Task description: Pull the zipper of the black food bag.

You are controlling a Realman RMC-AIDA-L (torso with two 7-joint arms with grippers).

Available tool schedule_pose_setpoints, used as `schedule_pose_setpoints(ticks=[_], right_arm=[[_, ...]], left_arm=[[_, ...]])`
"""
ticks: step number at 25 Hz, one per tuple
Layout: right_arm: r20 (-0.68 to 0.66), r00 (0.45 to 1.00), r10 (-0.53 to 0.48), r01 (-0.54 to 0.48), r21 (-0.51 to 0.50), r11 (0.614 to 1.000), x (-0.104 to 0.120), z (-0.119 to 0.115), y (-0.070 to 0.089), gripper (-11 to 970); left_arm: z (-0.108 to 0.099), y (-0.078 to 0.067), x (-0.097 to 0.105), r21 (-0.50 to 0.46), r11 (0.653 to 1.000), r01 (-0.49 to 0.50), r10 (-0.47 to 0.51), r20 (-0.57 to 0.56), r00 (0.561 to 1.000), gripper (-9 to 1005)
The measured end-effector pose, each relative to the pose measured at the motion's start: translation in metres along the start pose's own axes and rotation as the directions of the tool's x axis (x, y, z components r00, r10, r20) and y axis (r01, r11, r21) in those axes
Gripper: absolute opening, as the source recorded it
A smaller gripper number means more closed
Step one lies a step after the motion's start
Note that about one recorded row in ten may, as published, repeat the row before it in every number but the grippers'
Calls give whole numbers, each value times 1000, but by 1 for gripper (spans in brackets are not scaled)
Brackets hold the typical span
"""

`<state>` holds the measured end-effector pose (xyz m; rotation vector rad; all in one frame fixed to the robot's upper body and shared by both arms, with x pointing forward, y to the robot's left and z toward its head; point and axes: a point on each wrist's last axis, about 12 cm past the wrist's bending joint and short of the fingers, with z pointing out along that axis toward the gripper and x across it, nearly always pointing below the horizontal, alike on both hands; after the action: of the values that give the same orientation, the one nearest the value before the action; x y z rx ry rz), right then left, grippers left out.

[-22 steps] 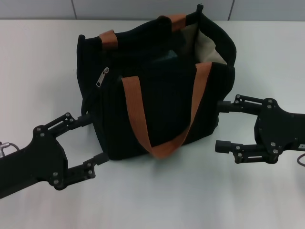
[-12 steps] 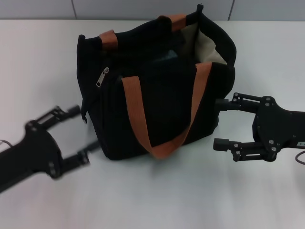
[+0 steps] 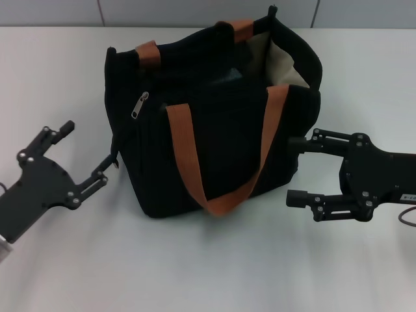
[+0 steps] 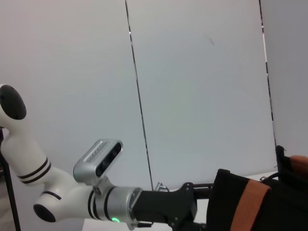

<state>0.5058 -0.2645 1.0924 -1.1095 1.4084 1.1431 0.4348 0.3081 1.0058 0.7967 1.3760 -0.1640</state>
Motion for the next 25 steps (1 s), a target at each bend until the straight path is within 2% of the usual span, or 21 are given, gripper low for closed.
schedule_pose_setpoints(ticks=[4, 5, 6, 8, 10, 15, 18, 21, 23, 25], right_arm=[[0, 1000, 8, -8, -1, 1000, 0, 1, 0, 830], [1, 1000, 14, -14, -3, 1000, 0, 1, 0, 830], [1, 1000, 14, -14, -3, 1000, 0, 1, 0, 830], [2, 1000, 19, -19, -7, 1000, -1, 2, -1, 830], [5, 1000, 23, -23, -8, 1000, -1, 3, -1, 830], [9, 1000, 30, -30, -3, 1000, 0, 1, 1, 831], [10, 999, 33, -33, 0, 999, 1, 0, 2, 831], [13, 999, 36, -36, 4, 999, 1, 0, 2, 831], [23, 999, 45, -45, 11, 999, 1, -1, 2, 831], [25, 998, 53, -53, 12, 999, 1, -1, 2, 831]], left_arm=[[7, -8, -1, 1, 999, -46, 46, 8, 999, 796], [16, -13, -2, -30, 995, -97, 98, 14, 995, 796], [16, -13, -2, -30, 995, -97, 98, 14, 995, 797], [24, -16, -4, -91, 986, -141, 142, 3, 990, 797], [36, -20, -8, -197, 959, -202, 203, -18, 979, 796], [41, -16, -12, -286, 936, -206, 207, -27, 978, 795], [33, -17, -15, -321, 925, -205, 215, -3, 977, 794], [33, -17, -15, -321, 925, -205, 215, -3, 977, 794], [25, -21, -22, -350, 916, -195, 225, 47, 973, 793], [26, -22, -24, -349, 917, -191, 227, 64, 972, 793]])
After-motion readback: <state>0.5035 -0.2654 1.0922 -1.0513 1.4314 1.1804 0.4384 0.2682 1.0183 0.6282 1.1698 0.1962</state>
